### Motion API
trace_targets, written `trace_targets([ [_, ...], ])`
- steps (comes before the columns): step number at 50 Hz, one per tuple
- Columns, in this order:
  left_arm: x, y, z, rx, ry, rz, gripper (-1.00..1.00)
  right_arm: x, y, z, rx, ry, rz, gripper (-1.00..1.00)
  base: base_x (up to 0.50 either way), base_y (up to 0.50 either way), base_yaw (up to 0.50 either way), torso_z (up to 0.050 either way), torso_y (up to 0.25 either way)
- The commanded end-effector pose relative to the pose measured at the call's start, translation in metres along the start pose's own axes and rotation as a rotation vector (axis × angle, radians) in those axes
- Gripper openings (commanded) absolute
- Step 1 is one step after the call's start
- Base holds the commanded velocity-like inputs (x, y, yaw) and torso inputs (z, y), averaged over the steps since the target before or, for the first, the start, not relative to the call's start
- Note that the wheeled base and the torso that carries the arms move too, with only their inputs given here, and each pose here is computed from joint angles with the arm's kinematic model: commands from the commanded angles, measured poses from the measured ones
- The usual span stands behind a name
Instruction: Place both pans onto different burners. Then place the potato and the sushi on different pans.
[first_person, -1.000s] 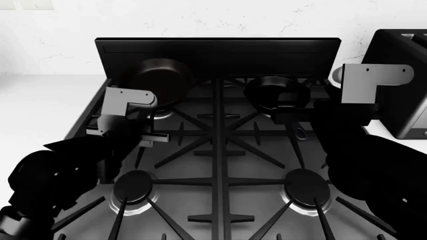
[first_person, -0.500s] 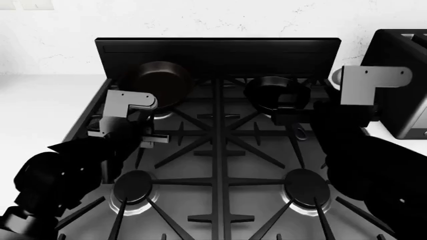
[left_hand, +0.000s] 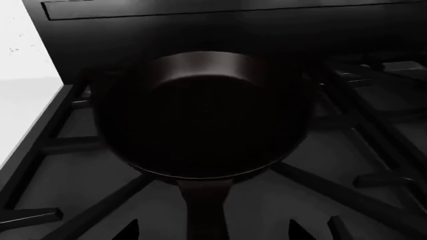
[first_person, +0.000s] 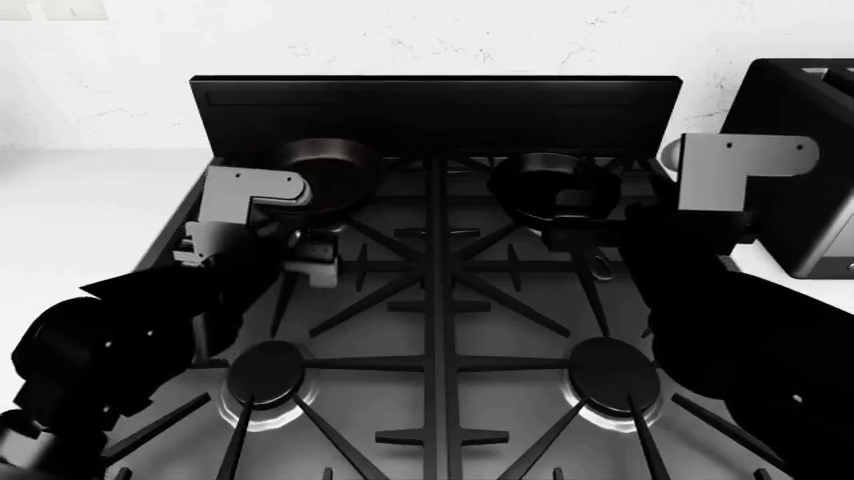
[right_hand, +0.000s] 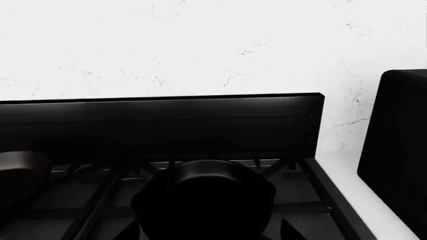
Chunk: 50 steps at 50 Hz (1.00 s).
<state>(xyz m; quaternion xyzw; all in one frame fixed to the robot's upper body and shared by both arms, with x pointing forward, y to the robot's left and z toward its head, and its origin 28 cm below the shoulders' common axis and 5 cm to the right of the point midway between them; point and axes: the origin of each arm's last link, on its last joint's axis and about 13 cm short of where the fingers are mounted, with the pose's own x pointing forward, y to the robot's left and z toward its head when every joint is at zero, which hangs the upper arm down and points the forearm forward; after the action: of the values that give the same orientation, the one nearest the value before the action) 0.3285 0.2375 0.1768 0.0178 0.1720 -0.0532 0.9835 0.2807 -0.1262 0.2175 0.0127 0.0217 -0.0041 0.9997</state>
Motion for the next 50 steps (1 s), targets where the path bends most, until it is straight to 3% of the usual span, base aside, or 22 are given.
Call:
trace_targets([
  [1,-0.014,-0.001,0.013,-0.01,-0.065,-0.016,1.0,-0.002,0.0,0.002,0.012,-0.009,0.001,1.0,0.0,0.0,0.0,0.0,0.0],
  [6,-0.028,-0.004,0.021,-0.021,-0.148,-0.03,1.0,-0.006,0.0,0.004,0.018,-0.024,0.008,1.0,0.0,0.0,0.0,0.0,0.0],
  [8,-0.054,-0.008,0.024,-0.03,-0.272,-0.06,1.0,-0.02,0.001,0.013,0.004,-0.082,0.02,1.0,0.0,0.0,0.0,0.0,0.0],
  [10,-0.068,-0.01,0.023,-0.026,-0.329,-0.068,1.0,-0.029,0.001,0.018,-0.004,-0.115,0.026,1.0,0.0,0.0,0.0,0.0,0.0],
  [20,-0.101,-0.016,0.026,-0.03,-0.489,-0.052,1.0,-0.057,0.002,0.03,-0.008,-0.181,0.042,1.0,0.0,0.0,0.0,0.0,0.0],
  [33,-0.129,-0.022,0.018,-0.006,-0.602,-0.034,1.0,-0.081,0.001,0.033,-0.019,-0.217,0.034,1.0,0.0,0.0,0.0,0.0,0.0],
  [50,-0.142,-0.029,-0.001,-0.021,-0.658,-0.037,1.0,-0.091,-0.001,0.025,0.031,-0.25,0.047,1.0,0.0,0.0,0.0,0.0,0.0],
])
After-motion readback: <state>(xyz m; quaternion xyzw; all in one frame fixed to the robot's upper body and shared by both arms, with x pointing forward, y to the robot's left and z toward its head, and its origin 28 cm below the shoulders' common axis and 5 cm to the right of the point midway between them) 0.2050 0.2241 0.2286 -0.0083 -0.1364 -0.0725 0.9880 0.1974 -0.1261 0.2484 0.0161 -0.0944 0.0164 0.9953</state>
